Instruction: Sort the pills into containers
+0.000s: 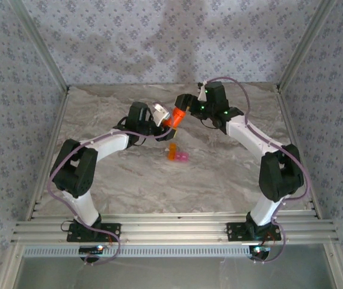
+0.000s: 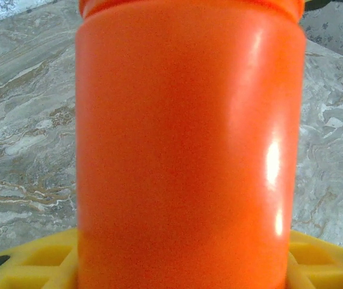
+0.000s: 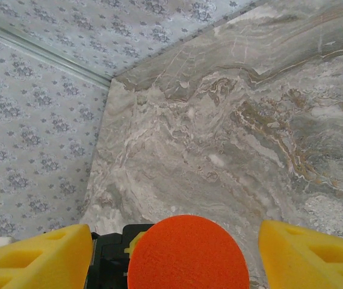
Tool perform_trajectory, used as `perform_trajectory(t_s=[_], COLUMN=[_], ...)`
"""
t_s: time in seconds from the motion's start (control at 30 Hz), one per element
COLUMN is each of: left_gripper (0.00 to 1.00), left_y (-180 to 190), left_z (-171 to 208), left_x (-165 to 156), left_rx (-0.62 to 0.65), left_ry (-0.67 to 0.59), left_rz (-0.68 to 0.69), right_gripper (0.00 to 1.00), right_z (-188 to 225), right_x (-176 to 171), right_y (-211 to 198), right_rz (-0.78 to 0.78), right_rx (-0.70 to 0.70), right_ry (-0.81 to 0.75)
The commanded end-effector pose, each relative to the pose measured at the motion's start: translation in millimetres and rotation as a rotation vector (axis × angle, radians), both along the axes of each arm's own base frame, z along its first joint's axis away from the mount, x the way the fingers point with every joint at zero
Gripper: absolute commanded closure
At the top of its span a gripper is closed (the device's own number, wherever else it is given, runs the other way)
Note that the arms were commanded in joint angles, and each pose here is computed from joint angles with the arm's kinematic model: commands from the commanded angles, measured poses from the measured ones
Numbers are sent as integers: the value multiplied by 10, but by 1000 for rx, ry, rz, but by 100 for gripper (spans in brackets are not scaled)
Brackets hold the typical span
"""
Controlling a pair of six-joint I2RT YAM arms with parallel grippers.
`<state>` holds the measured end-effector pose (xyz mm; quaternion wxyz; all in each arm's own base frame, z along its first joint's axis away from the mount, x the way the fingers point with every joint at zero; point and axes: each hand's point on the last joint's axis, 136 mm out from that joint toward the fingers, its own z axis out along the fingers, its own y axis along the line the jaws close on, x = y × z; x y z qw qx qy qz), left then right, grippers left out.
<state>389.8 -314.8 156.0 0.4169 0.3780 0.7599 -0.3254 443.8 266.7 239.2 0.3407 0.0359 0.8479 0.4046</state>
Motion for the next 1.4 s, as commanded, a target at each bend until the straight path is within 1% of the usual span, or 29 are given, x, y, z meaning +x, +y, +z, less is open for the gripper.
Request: perform_trajectory(t_s=[0.0, 0.13, 0.23, 0.33, 0.43, 0.53, 0.67, 0.77, 0.9, 0.97, 1.03, 1.1, 1.2, 1.27, 1.33, 1.37], left_gripper=[100, 100, 100, 100, 100, 100, 100, 100, 100, 100, 100, 100, 100, 100, 100, 100], left_y=[-30, -33, -34, -35, -30, -35, -34, -33, -45, -44, -52, -51, -36, -22, -1, 9], left_z=[219, 229, 233, 234, 239, 260, 291, 333, 468, 540, 565, 566, 514, 477, 445, 408], left_x=[0, -7, -5, -7, 0, -4, -19, -43, -109, -131, -146, -139, -107, -83, -54, -38], left_rx=[-20, -24, -25, -27, -30, -34, -51, -72, -162, -205, -214, -212, -191, -173, -150, -130], left_ry=[-60, -61, -64, -62, -62, -65, -69, -62, -26, -11, -8, -9, -8, -12, -23, -29], left_rz=[-15, -15, -15, -15, -11, -12, -13, -27, -78, -97, -106, -101, -83, -66, -45, -31], right_gripper=[26, 27, 31, 38, 48, 52, 57, 59, 57, 56, 56, 52, 39, 32, 29, 29], right_z=[-22, -71, -91, -109, -123, -144, -93, -23, 198, 219, 230, 261, 313, 306, 303, 274], right_x=[33, 27, 14, 1, -15, -32, -49, -44, -136, -167, -168, -162, -126, -73, -12, 32], right_y=[23, 55, 100, 136, 170, 202, 223, 199, 158, 104, 87, 90, 46, -40, -161, -265], right_rz=[-14, -5, 10, 26, 47, 79, 135, 200, 346, 369, 371, 364, 317, 246, 166, 93], right_rx=[-6, -4, 6, 15, 27, 39, 73, 81, 95, 72, 56, 56, 63, 56, 56, 47], right_ry=[24, 37, 45, 49, 54, 58, 16, -63, -311, -377, -387, -386, -366, -320, -278, -242])
